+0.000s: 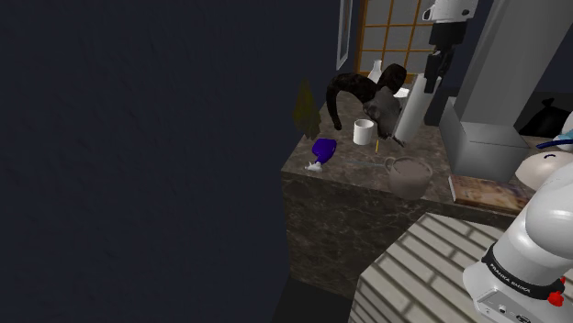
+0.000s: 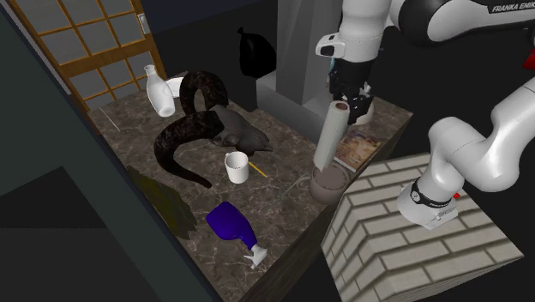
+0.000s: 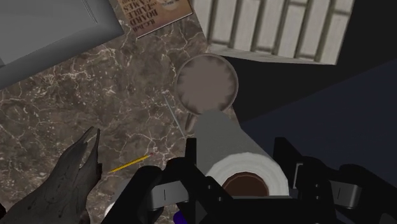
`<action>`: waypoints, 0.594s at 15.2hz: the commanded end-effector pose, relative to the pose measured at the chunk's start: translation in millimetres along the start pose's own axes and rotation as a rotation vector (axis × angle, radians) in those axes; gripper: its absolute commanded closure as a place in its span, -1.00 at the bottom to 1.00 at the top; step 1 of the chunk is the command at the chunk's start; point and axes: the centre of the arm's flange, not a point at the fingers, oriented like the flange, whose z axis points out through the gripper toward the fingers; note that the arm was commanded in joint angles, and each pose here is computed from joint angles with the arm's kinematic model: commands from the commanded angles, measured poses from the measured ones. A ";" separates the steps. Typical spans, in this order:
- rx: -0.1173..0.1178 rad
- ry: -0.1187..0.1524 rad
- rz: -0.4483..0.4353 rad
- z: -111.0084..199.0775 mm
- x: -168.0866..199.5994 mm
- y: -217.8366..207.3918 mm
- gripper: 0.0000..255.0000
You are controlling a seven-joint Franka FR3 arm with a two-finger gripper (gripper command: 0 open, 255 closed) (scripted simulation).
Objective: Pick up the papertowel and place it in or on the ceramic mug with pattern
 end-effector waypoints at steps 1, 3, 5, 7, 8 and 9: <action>0.000 0.000 0.000 11.3 1.0 1.4 1.00; 0.000 0.000 0.000 21.9 1.5 2.0 1.00; 0.000 0.000 0.000 32.4 2.1 2.6 1.00; 0.000 0.000 0.000 42.9 2.7 3.2 1.00; 0.000 0.000 0.000 48.2 3.0 3.5 1.00; 0.000 0.000 0.000 53.4 3.3 3.8 1.00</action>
